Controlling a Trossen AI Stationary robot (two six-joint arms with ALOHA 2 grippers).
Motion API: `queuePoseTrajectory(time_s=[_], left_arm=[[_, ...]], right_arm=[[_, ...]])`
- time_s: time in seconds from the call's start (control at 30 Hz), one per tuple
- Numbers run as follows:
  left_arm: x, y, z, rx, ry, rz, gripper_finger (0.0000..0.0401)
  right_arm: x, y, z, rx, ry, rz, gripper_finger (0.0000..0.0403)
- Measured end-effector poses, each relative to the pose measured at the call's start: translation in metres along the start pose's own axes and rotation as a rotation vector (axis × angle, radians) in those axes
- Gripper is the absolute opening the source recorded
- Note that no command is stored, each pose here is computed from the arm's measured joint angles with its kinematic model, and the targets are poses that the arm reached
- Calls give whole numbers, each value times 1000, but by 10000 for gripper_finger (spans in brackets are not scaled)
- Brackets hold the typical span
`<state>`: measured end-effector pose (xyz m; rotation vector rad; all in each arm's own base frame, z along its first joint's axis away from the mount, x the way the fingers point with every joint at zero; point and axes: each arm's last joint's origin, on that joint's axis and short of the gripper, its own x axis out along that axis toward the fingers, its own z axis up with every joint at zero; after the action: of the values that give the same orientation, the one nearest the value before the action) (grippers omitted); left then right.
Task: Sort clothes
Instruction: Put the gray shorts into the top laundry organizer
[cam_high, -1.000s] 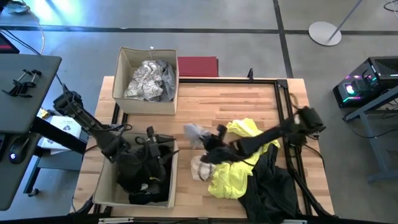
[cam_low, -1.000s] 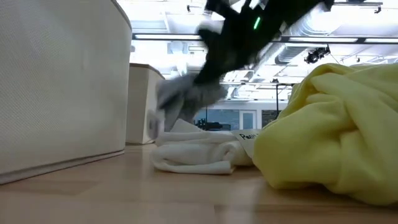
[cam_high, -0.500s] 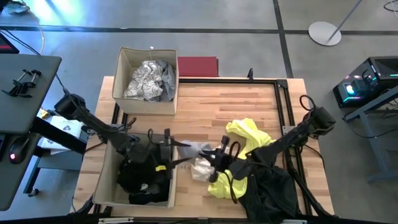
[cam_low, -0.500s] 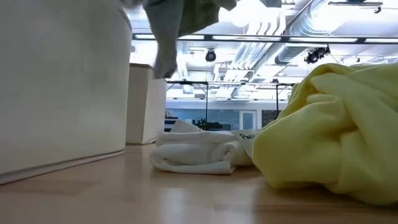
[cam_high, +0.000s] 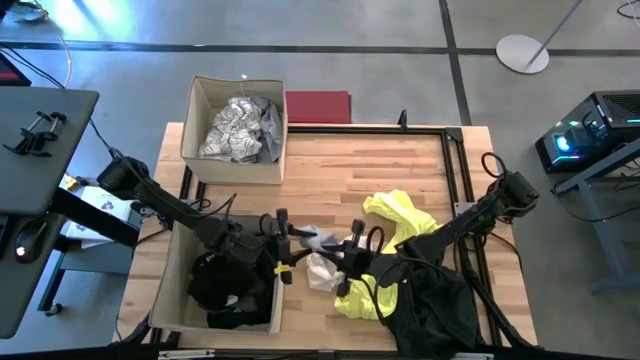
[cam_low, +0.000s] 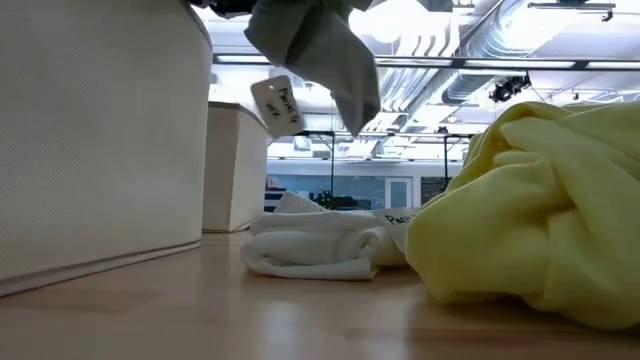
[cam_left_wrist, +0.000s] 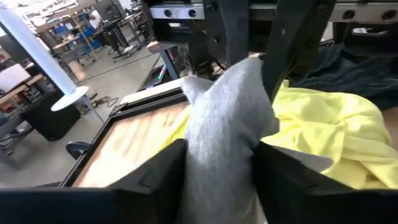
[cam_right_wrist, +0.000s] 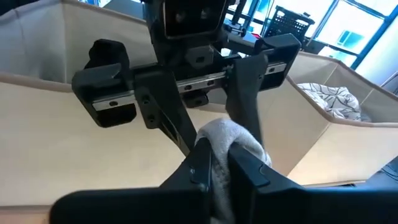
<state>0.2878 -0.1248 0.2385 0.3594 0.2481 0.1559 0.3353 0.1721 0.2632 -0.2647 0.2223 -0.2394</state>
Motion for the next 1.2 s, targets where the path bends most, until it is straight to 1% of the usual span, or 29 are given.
queuePoseTrajectory(time_s=[0.13, 0.2, 0.23, 0.3, 0.37, 0.43, 0.5, 0.57, 0.63, 0.73, 0.8, 0.87, 0.93, 1.03, 1.2], left_arm=[[0, -1, 0, 30, -3, -19, 80], [0, 0, 1, 49, -9, -12, 34], [0, 0, 2, 47, -21, -3, 20], [0, 2, 8, 40, -51, 17, 15], [-1, 4, 21, 54, -83, 30, 26], [-4, 8, 37, 74, -108, 76, 31], [-8, 16, 54, 73, -101, 165, 29], [-13, 28, 70, 86, -62, 272, 22], [-18, 45, 88, 104, -11, 359, 14], [-26, 79, 108, 112, 69, 427, 9], [-31, 106, 116, 92, 132, 467, 8], [-37, 137, 119, 57, 220, 520, 7], [-44, 168, 115, 3, 311, 570, 7], [-55, 210, 100, -114, 468, 601, 6], [-65, 265, 54, -330, 764, 609, 6]], right_arm=[[0, 0, 1, 29, -6, -3, 25], [-2, -1, 2, 31, -3, -32, 40], [-5, 0, 2, 26, 0, -48, 51], [-14, 0, 7, 24, -1, -93, 75], [-27, 1, 12, 17, 0, -161, 99], [-43, 3, 16, -4, 8, -219, 119], [-59, 6, 18, -3, 8, -255, 132], [-74, 10, 20, 4, 5, -287, 138], [-86, 15, 18, -1, 3, -307, 139], [-97, 22, 12, -14, 10, -302, 139], [-101, 23, 8, -6, 14, -302, 140], [-104, 24, 4, 9, 22, -299, 140], [-105, 23, -1, 25, 32, -298, 140], [-108, 22, -8, 43, 49, -302, 140], [-110, 19, -17, 79, 68, -309, 140]])
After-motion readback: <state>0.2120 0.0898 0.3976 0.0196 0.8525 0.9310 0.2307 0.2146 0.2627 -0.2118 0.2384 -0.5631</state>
